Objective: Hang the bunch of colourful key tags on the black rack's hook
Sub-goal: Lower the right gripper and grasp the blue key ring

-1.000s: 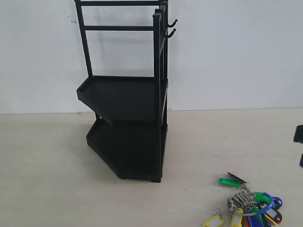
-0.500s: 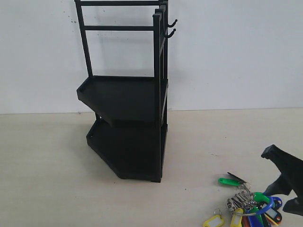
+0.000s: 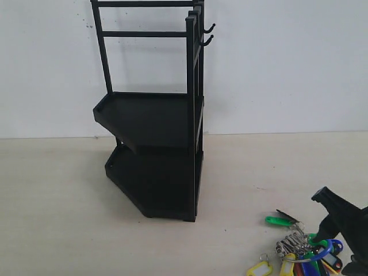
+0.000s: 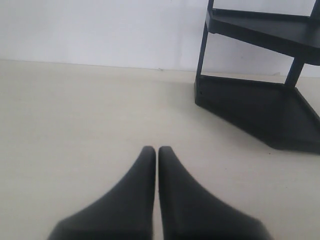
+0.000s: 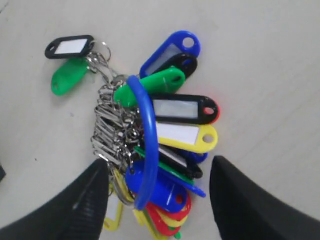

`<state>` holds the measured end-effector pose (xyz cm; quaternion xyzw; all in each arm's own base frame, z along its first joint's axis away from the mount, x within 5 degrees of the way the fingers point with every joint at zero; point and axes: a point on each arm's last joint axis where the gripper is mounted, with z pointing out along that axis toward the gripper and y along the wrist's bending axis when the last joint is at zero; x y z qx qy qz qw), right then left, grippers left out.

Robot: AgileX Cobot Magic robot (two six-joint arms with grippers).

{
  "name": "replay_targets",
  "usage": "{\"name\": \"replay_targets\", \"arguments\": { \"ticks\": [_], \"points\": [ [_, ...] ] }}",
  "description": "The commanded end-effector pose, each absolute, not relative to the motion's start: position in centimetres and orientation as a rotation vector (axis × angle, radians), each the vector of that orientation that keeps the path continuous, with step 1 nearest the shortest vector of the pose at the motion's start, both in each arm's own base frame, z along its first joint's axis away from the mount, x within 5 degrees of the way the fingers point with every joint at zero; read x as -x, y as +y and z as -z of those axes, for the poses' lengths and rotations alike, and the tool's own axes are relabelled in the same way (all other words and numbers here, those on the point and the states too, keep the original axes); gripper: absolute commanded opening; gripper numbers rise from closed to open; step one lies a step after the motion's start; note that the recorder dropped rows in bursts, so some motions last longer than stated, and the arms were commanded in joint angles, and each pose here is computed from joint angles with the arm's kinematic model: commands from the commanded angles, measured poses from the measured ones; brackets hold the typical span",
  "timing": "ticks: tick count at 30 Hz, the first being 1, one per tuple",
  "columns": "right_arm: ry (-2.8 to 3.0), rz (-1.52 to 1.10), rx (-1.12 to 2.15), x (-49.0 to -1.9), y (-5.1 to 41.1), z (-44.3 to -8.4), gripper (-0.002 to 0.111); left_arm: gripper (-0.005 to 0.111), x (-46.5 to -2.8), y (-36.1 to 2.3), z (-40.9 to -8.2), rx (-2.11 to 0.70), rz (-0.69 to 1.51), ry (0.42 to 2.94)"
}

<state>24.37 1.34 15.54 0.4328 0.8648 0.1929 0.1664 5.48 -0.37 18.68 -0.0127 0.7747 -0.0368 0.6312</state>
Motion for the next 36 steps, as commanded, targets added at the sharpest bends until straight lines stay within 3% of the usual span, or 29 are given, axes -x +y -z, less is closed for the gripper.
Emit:
{"name": "replay_targets", "arguments": {
  "ticks": [1,4,9,36],
  "points": [
    [2.375,-0.516,-1.219,-25.2,0.7,-15.8,0.041,0.004,-5.5,-0.4,-18.8,0.025,0.078,1.766],
    [2.365,-0.512,-1.217,-25.3,0.6,-15.8,0.041,0.004,-5.5,-0.4,-18.8,0.025,0.078,1.766],
    [2.389,-0.513,-1.201,-25.2,0.7,-15.7,0.059,0.004,-5.5,-0.4,-18.8,0.025,0.078,1.766],
    [2.495,-0.539,-1.138,-27.8,1.6,-14.6,0.056,0.004,-5.5,-0.4,-18.8,0.025,0.078,1.766]
  ]
}}
